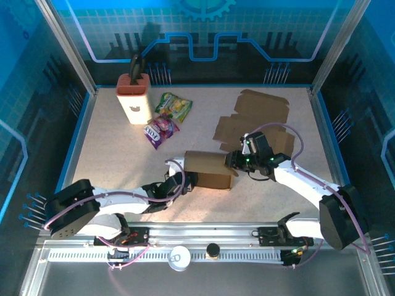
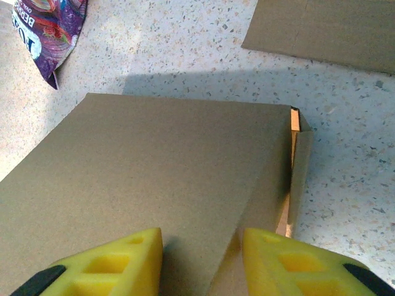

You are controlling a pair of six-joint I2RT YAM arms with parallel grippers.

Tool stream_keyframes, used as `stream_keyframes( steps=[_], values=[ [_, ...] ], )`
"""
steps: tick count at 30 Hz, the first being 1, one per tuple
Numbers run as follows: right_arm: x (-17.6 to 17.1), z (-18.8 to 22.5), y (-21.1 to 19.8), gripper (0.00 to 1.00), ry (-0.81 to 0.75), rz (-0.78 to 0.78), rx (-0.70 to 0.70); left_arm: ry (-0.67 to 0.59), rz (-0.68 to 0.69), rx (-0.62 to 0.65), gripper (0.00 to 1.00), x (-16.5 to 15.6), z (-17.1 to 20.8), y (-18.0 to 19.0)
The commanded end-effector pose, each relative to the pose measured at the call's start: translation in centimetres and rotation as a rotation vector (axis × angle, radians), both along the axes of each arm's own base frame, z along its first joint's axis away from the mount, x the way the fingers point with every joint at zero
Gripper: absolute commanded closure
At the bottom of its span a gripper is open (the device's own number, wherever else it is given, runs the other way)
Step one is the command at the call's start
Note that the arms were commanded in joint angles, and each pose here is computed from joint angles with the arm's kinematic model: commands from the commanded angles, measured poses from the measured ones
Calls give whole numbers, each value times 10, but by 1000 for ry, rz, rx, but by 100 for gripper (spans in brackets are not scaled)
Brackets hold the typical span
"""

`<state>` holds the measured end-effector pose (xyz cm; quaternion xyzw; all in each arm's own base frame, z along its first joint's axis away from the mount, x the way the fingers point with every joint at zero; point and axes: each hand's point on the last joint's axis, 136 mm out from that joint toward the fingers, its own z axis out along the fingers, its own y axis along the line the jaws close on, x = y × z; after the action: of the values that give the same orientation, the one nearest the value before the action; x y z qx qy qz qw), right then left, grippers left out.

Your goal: Fold the paper box

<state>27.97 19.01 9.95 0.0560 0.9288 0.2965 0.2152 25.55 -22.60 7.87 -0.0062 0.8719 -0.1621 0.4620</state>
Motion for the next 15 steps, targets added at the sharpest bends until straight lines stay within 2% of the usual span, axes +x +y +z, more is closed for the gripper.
stream_keyframes(
  steps=[1, 2, 5, 9, 15],
  values=[
    [-1, 2, 1, 62, -31, 6, -8, 48, -1, -28, 29, -11, -3, 5],
    [-2, 1, 1, 63, -30, 5, -9, 53, -5, -37, 25, -13, -1, 5],
    [-2, 0, 0, 64, -30, 0, -9, 70, -28, -65, 24, -20, 1, 4],
    [-3, -3, 0, 65, -26, -6, -16, 101, -77, -114, 16, -31, 8, 0],
    [-4, -8, -2, 67, -22, -11, -31, 176, -147, -211, 13, -56, 23, -2]
  ],
)
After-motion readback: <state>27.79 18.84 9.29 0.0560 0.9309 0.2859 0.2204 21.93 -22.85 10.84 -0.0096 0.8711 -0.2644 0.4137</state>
